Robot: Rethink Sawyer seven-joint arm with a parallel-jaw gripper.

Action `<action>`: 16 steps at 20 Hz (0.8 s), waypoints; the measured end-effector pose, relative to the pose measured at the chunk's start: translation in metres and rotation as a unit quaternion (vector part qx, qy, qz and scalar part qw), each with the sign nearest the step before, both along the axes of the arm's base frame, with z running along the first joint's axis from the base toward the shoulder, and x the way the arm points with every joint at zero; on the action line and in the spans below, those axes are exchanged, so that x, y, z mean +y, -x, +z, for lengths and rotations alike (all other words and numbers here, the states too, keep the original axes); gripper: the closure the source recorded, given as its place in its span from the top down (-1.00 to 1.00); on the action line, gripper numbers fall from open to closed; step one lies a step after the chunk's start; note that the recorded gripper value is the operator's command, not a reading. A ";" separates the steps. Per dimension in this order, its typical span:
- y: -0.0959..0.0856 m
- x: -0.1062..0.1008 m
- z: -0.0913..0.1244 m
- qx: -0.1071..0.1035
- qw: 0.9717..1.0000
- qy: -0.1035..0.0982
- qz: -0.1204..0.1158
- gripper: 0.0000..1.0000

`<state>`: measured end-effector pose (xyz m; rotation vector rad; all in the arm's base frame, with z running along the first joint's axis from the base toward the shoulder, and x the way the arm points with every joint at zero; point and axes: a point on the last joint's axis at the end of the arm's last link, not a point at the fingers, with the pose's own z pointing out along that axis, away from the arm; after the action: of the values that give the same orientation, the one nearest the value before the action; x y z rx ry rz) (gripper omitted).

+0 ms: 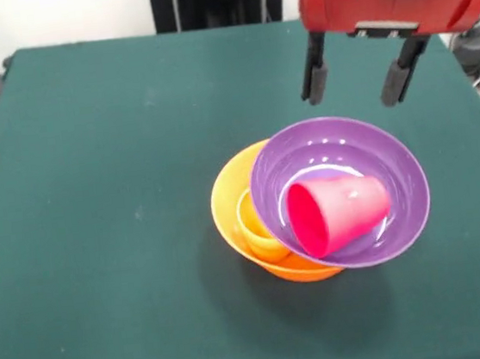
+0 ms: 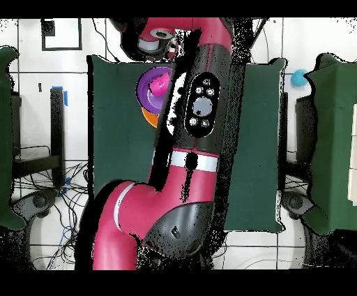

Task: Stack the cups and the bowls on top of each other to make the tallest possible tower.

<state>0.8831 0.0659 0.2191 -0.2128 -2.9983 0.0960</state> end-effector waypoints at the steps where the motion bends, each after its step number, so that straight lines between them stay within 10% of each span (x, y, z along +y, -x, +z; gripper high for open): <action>1: -0.001 -0.001 0.002 -0.005 1.000 -0.001 -0.001 1.00; 16: -0.004 0.006 0.038 -0.006 1.000 -0.007 -0.005 1.00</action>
<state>0.8872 0.0715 0.2574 -0.2265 -3.0088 0.0732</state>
